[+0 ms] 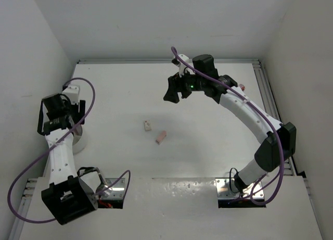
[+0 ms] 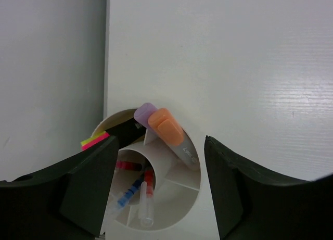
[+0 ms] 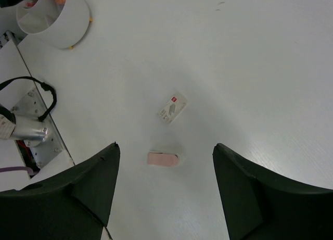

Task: Sort the stationery into containers
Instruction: Place the stationery in the storage box, then pick up the stationery from the center of the board.

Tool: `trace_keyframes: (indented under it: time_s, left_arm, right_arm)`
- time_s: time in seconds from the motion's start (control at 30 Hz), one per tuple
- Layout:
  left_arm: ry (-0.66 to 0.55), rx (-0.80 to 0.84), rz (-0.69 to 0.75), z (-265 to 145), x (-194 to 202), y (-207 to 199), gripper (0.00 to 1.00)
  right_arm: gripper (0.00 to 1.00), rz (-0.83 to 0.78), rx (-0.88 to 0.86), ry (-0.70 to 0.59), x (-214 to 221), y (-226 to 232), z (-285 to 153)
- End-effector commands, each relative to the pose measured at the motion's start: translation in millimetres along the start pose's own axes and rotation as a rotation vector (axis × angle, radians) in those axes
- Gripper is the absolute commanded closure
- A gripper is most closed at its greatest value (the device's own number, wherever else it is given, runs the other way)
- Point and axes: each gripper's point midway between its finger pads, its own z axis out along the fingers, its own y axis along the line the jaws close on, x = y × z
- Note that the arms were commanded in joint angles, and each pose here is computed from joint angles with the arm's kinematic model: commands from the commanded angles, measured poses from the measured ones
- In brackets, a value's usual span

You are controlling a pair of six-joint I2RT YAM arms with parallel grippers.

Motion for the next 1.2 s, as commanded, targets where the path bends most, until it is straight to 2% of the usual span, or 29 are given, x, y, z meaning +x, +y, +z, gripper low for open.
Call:
trace_keyframes:
  time_s: [0.0, 0.1, 0.27, 0.33, 0.37, 0.4, 0.47, 0.5, 0.57, 0.67, 0.8, 0.87, 0.97, 1.07, 1.1, 1.17]
  left_arm:
    - [-0.064, -0.057, -0.043, -15.2, -26.1, 17.1, 0.27]
    - [-0.125, -0.095, -0.076, -32.1, -39.4, 24.8, 0.28]
    - [-0.124, -0.071, -0.116, -51.8, -52.1, 23.1, 0.30]
    - [-0.096, 0.060, -0.083, -51.8, -53.1, 3.3, 0.32]
    - [-0.039, 0.147, -0.023, -52.8, -41.3, -10.4, 0.34]
    - [-0.062, 0.285, 0.010, -53.5, -50.9, -29.5, 0.36]
    - [-0.025, 0.434, 0.075, -59.0, -41.7, -51.6, 0.36]
    - [-0.053, 0.526, 0.084, -61.5, -48.5, -64.5, 0.35]
    - [-0.056, 0.591, 0.116, -65.0, -50.2, -77.9, 0.35]
    - [-0.086, 0.598, 0.141, -67.6, -57.3, -84.0, 0.34]
    - [-0.091, 0.605, 0.149, -68.5, -60.8, -90.0, 0.31]
    - [-0.084, 0.611, 0.161, -68.6, -60.7, -94.5, 0.31]
    - [-0.092, 0.611, 0.194, -70.9, -63.5, -99.9, 0.31]
    - [-0.095, 0.597, 0.204, -70.8, -69.6, -104.2, 0.31]
    - [-0.107, 0.599, 0.215, -71.1, -74.0, -107.1, 0.31]
    - [-0.120, 0.592, 0.223, -69.2, -78.3, -110.2, 0.31]
  right_arm:
    - [0.29, -0.011, -0.022, -0.028, -6.4, 3.7, -2.9]
    - [0.29, -0.010, -0.018, -0.028, -5.6, 2.2, -5.5]
    - [0.29, -0.027, -0.013, -0.021, 0.3, -3.4, -9.2]
    - [0.30, -0.044, -0.006, -0.005, 6.2, -11.0, -10.9]
    - [0.32, -0.079, -0.008, 0.011, 11.7, -15.5, -9.9]
    - [0.34, -0.089, -0.011, 0.041, 20.0, -18.0, -11.2]
    - [0.42, -0.168, -0.025, 0.097, 34.9, -22.8, -9.2]
    - [0.44, -0.164, -0.040, 0.144, 48.3, -22.3, -10.6]
    - [0.49, -0.186, -0.059, 0.211, 69.3, -23.3, -11.1]
    - [0.50, -0.199, -0.070, 0.270, 90.9, -26.5, -13.2]
    - [0.44, -0.201, -0.049, 0.325, 110.9, -34.1, -13.9]
    - [0.37, -0.154, 0.027, 0.319, 112.4, -51.4, -11.4]
    - [0.31, -0.056, 0.223, 0.304, 107.7, -105.0, -16.1]
    - [0.28, 0.057, 0.452, 0.319, 100.5, -170.3, -32.1]
    - [0.27, 0.138, 0.529, 0.342, 105.6, -191.6, -47.9]
    - [0.25, 0.201, 0.588, 0.339, 98.4, -224.6, -61.5]
